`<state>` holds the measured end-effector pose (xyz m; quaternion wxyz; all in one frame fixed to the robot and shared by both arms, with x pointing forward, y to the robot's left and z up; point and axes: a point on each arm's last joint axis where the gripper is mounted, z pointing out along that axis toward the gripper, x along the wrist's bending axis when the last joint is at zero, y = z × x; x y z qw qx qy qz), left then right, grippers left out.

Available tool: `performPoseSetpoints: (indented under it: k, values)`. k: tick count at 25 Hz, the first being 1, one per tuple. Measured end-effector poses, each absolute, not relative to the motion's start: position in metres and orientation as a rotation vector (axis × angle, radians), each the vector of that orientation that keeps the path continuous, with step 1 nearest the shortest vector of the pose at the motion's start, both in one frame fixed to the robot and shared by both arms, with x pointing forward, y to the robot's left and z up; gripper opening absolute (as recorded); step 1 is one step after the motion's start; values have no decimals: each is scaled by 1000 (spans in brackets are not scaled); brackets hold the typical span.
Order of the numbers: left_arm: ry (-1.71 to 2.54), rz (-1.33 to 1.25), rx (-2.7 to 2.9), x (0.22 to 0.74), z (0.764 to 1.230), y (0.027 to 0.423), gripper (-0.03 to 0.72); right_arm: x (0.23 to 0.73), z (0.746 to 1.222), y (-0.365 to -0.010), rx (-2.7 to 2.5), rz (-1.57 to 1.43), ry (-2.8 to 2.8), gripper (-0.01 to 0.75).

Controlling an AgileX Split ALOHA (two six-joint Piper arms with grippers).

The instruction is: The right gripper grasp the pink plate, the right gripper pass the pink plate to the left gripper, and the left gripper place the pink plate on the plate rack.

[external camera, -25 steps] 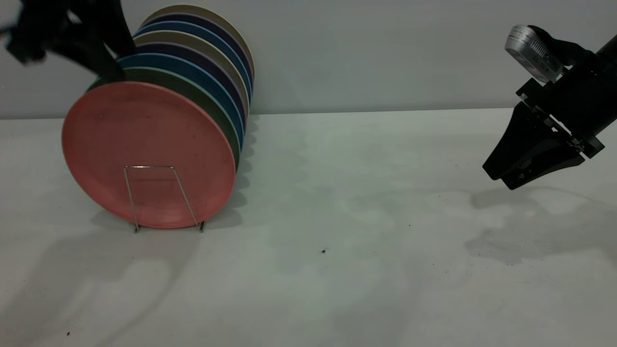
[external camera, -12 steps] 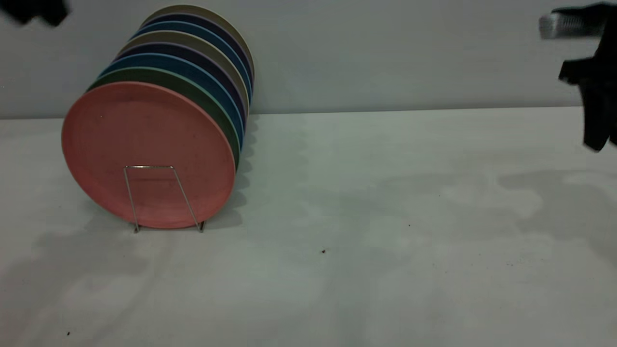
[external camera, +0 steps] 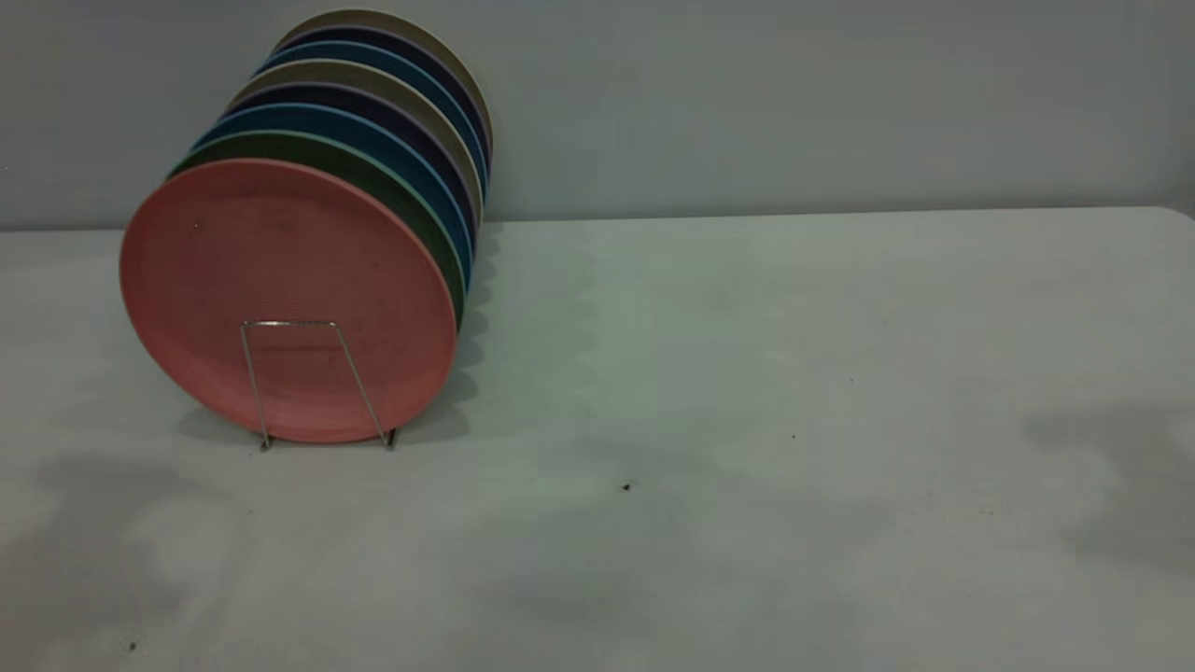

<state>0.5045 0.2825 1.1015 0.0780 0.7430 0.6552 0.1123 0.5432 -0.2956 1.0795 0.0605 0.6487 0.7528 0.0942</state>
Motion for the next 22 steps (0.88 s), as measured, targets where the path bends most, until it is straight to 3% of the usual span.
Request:
performPoseSetpoints:
  k: [9,18,22]
  values:
    - [1921,350,2098,404,1086,286,381,416,1104,-290,1895,472,2207,253]
    - [1855,459,1987,288,1062,296,381,302,1067,-286,1784,641,2108,253]
    - [1722,627,1846,247,1058,300,381,270,1050,-286,1647,698,2072,253]
